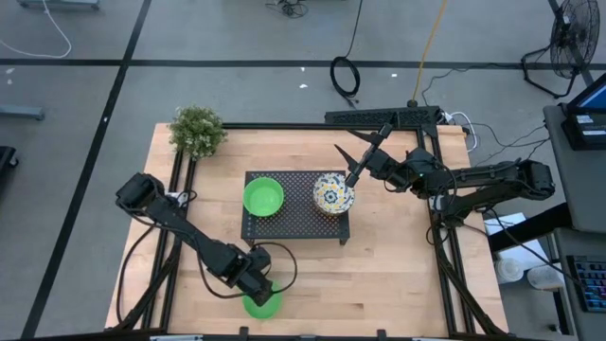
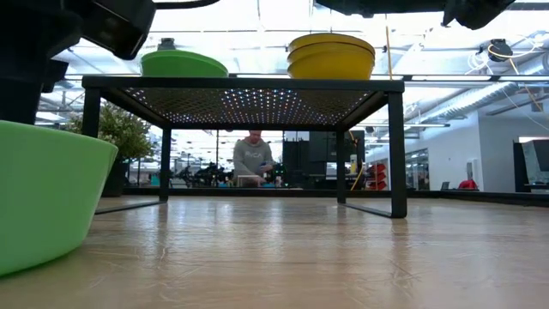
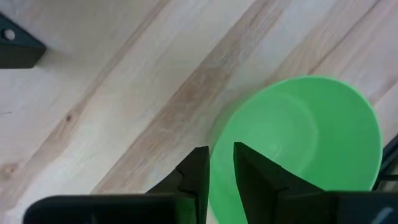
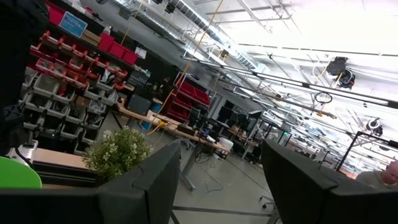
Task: Pick & Place Mini bowls
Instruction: Stack the green bowl on top of the green bowl on the shelf
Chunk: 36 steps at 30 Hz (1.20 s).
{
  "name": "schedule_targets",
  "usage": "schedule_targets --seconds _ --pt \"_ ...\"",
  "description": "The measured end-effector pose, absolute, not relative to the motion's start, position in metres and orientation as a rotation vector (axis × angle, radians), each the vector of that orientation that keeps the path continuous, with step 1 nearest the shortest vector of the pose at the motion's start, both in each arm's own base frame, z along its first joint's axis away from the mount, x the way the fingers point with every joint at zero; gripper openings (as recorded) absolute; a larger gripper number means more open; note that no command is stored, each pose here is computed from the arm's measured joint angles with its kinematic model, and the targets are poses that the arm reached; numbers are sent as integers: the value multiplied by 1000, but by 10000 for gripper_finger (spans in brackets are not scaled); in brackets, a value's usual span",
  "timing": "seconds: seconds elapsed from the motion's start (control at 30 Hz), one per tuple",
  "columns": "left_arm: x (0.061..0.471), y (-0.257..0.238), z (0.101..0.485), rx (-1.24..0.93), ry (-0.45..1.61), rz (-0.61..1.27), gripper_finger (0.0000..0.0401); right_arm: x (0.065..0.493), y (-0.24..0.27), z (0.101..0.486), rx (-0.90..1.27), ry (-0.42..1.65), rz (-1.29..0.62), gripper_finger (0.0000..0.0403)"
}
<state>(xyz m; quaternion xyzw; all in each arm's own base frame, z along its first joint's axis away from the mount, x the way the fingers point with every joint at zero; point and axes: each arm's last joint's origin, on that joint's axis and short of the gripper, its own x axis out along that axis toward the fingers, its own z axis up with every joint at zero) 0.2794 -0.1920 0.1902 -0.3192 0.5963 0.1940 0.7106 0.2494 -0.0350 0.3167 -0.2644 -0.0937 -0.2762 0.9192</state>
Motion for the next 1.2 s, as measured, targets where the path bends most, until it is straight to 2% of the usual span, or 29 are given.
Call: schedule_targets --seconds 1.2 --pt "274 -204 178 -697 1350 461 76 249 -35 317 -544 -192 -568 215"
